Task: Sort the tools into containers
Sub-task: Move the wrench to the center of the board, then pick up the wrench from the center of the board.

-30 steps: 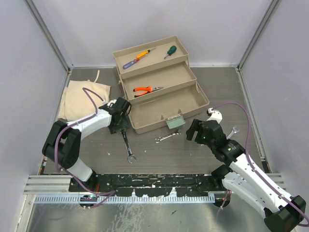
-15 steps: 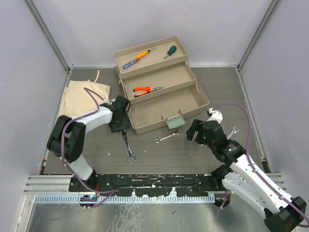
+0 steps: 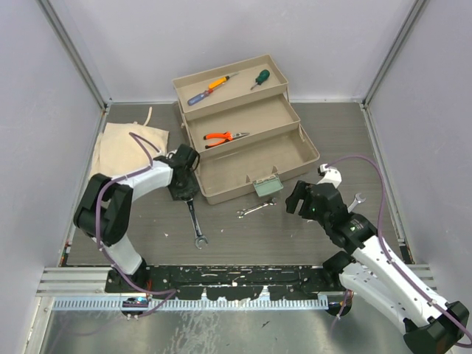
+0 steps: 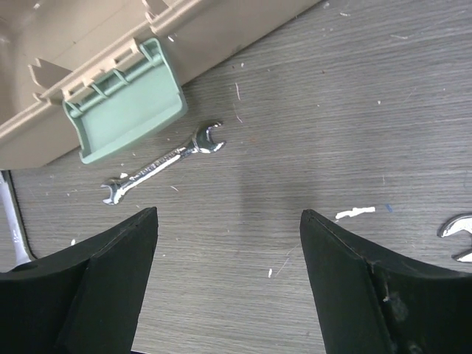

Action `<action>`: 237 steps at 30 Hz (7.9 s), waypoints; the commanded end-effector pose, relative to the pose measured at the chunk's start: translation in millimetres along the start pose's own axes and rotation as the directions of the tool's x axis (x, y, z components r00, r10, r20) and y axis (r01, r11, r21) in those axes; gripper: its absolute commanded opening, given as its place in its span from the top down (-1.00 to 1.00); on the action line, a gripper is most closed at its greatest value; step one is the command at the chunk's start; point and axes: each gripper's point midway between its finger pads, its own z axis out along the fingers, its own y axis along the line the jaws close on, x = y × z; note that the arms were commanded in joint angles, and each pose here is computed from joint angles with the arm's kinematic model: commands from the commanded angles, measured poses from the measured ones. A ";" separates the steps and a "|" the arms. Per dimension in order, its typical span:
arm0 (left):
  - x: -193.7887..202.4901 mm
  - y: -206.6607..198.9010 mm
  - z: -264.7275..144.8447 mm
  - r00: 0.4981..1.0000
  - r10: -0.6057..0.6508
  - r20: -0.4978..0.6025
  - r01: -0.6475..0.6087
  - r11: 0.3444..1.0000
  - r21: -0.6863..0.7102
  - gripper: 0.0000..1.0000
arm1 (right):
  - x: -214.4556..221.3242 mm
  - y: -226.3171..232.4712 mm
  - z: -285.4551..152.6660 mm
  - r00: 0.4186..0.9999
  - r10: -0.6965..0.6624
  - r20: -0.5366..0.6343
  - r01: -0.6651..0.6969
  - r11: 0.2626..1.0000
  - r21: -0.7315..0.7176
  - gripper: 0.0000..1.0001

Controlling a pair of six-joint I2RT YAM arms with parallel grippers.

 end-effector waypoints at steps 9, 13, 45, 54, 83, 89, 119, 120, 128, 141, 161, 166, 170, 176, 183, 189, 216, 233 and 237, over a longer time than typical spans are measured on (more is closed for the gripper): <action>25.4 29.3 15.0 0.991 -0.116 -0.068 0.119 0.992 0.044 0.33 | -11.6 55.8 -8.3 0.997 -0.066 -0.026 0.059 0.976 -0.210 -0.60; 25.9 25.0 16.5 0.989 -0.137 -0.064 0.143 0.984 0.109 0.34 | 2.3 86.4 -12.5 0.991 -0.129 -0.044 0.111 0.951 -0.289 -0.56; 22.7 20.3 15.1 0.982 -0.182 -0.054 0.188 0.965 0.184 0.40 | 202.6 266.1 39.4 0.858 -0.440 -0.264 0.208 0.769 -0.604 -0.41; 23.1 22.6 11.9 0.979 -0.197 -0.043 0.202 0.961 0.190 0.42 | 217.6 259.8 55.3 0.839 -0.455 -0.297 0.233 0.795 -0.561 -0.13; 4.4 14.2 -19.4 0.969 -0.246 0.001 0.236 0.929 0.285 0.40 | 214.5 241.9 85.5 0.812 -0.522 -0.260 0.388 0.817 -0.427 0.81; 8.1 22.1 -11.3 0.967 -0.254 -0.003 0.245 0.927 0.283 0.43 | 204.4 234.1 81.4 0.837 -0.490 -0.242 0.374 0.837 -0.400 0.34; -6.8 17.1 -13.8 0.890 -0.451 0.065 0.377 0.808 0.453 0.50 | 220.7 250.4 54.5 0.839 -0.417 -0.350 0.202 0.835 -0.512 0.05; -6.4 17.5 -13.5 0.890 -0.452 0.064 0.378 0.808 0.451 0.50 | 222.0 252.1 54.9 0.837 -0.417 -0.354 0.198 0.834 -0.514 0.07; -5.5 17.3 -14.0 0.883 -0.466 0.063 0.387 0.795 0.467 0.51 | 230.8 255.3 65.2 0.831 -0.418 -0.367 0.203 0.842 -0.500 0.19; -8.7 21.1 -25.2 0.873 -0.479 0.091 0.379 0.783 0.493 0.40 | 231.5 240.4 78.8 0.820 -0.451 -0.352 0.281 0.853 -0.439 0.96; -75.4 49.9 -143.1 0.830 -0.382 0.407 0.168 0.866 0.471 -0.46 | 191.0 259.0 42.3 0.828 -0.512 -0.230 0.313 0.761 -0.568 0.99; -86.6 56.6 -158.5 0.820 -0.361 0.444 0.144 0.881 0.450 -0.50 | 172.5 274.9 17.7 0.853 -0.476 -0.214 0.236 0.718 -0.654 0.99; -88.1 55.1 -155.7 0.835 -0.351 0.424 0.144 0.883 0.448 -0.51 | 158.8 280.5 6.6 0.873 -0.427 -0.234 0.164 0.710 -0.684 0.99; -88.8 47.9 -155.3 0.851 -0.337 0.402 0.119 0.870 0.478 -0.51 | 115.1 283.6 -8.5 0.919 -0.334 -0.209 0.090 0.695 -0.714 0.99; -88.7 38.8 -153.6 0.872 -0.306 0.383 0.081 0.861 0.503 -0.51 | 88.0 279.3 -11.9 0.939 -0.268 -0.215 0.036 0.698 -0.715 0.99; -88.6 18.8 -166.6 0.886 -0.202 0.417 -0.078 0.822 0.564 -0.51 | 60.4 272.1 -11.9 0.956 -0.213 -0.201 0.007 0.702 -0.712 0.99; 61.3 -35.9 -252.5 0.201 0.173 0.964 -0.975 -0.062 0.214 -0.52 | 17.0 241.0 -20.2 0.948 -0.192 -0.254 -0.041 0.717 -0.696 0.99; 86.9 -90.4 -208.6 0.041 0.422 0.906 -0.981 -0.154 0.117 -0.40 | -3.2 241.6 -42.4 0.955 -0.181 -0.233 -0.042 0.698 -0.715 0.99; 97.0 -97.6 -203.7 -0.001 0.431 0.902 -0.975 -0.201 0.095 -0.30 | -8.9 241.8 -50.0 0.960 -0.169 -0.224 -0.047 0.688 -0.724 0.99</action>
